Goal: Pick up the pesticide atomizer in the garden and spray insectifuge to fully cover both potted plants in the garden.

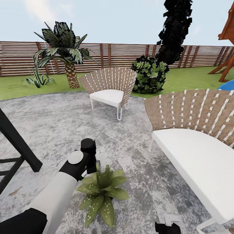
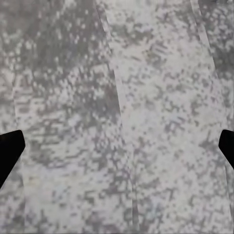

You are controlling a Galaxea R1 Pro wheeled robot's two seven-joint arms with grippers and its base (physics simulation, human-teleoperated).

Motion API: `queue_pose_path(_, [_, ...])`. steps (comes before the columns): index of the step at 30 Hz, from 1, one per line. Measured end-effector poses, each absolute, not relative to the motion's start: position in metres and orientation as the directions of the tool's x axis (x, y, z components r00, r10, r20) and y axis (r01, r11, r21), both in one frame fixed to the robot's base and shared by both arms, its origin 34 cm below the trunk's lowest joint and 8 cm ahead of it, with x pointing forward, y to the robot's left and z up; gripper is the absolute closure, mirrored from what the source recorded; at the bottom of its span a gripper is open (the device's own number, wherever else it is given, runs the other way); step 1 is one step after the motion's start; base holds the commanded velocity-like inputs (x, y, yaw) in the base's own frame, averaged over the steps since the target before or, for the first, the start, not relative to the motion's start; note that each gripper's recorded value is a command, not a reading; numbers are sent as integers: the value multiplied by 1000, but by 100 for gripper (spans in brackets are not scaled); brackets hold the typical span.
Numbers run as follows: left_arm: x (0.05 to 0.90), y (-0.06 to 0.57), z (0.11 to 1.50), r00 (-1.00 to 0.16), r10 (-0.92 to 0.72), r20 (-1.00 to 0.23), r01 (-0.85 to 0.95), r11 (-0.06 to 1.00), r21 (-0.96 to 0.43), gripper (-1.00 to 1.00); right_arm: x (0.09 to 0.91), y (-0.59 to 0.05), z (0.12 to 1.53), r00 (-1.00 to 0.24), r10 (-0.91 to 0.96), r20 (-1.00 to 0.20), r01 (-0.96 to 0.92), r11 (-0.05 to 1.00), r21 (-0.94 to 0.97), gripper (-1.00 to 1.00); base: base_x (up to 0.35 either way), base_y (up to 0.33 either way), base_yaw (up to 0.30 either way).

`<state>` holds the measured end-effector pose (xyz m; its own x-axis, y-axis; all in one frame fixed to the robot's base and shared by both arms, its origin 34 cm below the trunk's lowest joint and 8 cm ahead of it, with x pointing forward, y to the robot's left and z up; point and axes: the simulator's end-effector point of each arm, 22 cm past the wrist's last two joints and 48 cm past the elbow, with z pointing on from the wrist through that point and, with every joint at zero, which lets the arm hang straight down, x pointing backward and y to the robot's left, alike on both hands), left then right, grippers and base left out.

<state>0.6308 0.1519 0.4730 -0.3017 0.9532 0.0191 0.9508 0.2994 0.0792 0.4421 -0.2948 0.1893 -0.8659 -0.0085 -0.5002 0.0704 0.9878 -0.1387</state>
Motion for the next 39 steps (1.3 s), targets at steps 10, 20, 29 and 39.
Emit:
queue_pose_path(10, [631, 152, 473, -301, 953, 19, 951, 299, 79, 100, 442, -298, 189, -866, -7, -500, 74, 987, -142, -100, -176, -154, 176])
queue_pose_path(20, [630, 150, 473, -315, 949, 18, 947, 313, 77, 100, 442, -295, 189, -866, -9, -500, 70, 988, -139, -100, -34, -21, 109])
queue_pose_path(29, [629, 121, 478, -343, 939, 5, 937, 342, 77, 100, 441, -299, 189, -867, -19, -498, 62, 987, -147, -100, 0, 0, 8])
queue_pose_path(39, [654, 113, 505, -250, 965, 75, 956, 234, 176, 100, 441, -299, 189, -868, -19, -497, 62, 987, -147, -100, 0, 0, 0])
